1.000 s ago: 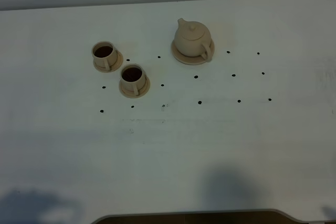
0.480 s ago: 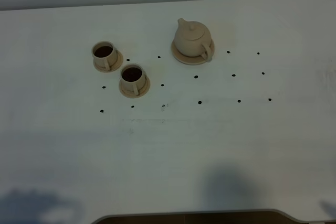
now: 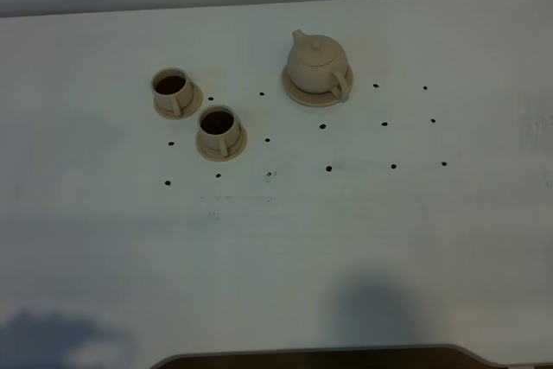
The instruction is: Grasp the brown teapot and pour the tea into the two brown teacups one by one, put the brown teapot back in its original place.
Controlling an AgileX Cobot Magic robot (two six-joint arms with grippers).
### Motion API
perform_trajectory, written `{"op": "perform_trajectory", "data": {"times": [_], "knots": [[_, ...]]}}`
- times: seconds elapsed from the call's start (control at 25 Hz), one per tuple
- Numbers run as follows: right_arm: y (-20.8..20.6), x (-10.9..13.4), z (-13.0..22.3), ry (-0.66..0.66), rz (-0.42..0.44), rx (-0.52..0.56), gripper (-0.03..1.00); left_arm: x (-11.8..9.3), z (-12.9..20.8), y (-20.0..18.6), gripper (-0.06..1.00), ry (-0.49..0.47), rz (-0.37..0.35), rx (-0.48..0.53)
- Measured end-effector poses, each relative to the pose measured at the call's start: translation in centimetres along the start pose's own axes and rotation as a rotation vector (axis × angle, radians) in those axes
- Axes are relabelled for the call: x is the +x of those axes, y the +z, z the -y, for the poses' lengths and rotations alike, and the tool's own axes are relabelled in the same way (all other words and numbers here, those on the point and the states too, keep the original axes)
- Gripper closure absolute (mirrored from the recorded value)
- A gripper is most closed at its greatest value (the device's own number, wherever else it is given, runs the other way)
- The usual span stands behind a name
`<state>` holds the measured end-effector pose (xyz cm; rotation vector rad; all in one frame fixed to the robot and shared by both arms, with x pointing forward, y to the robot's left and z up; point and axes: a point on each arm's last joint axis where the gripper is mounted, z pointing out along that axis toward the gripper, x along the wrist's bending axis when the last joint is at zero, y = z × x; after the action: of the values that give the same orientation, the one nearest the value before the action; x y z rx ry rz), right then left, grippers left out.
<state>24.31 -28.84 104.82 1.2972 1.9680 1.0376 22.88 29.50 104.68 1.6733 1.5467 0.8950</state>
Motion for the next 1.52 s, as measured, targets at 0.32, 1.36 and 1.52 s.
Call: {"op": "perform_trajectory", "data": {"times": [0.32, 1.36, 1.52], "knots": [[-0.68, 0.0, 0.42, 0.104, 0.201, -0.056, 0.52, 0.0, 0.0, 0.0, 0.61, 0.0, 0.0, 0.0], [-0.83, 0.09, 0.51, 0.141, 0.277, -0.072, 0.52, 0.0, 0.0, 0.0, 0.61, 0.0, 0.0, 0.0], [-0.83, 0.09, 0.51, 0.141, 0.277, -0.072, 0.52, 0.0, 0.0, 0.0, 0.61, 0.0, 0.0, 0.0]]}}
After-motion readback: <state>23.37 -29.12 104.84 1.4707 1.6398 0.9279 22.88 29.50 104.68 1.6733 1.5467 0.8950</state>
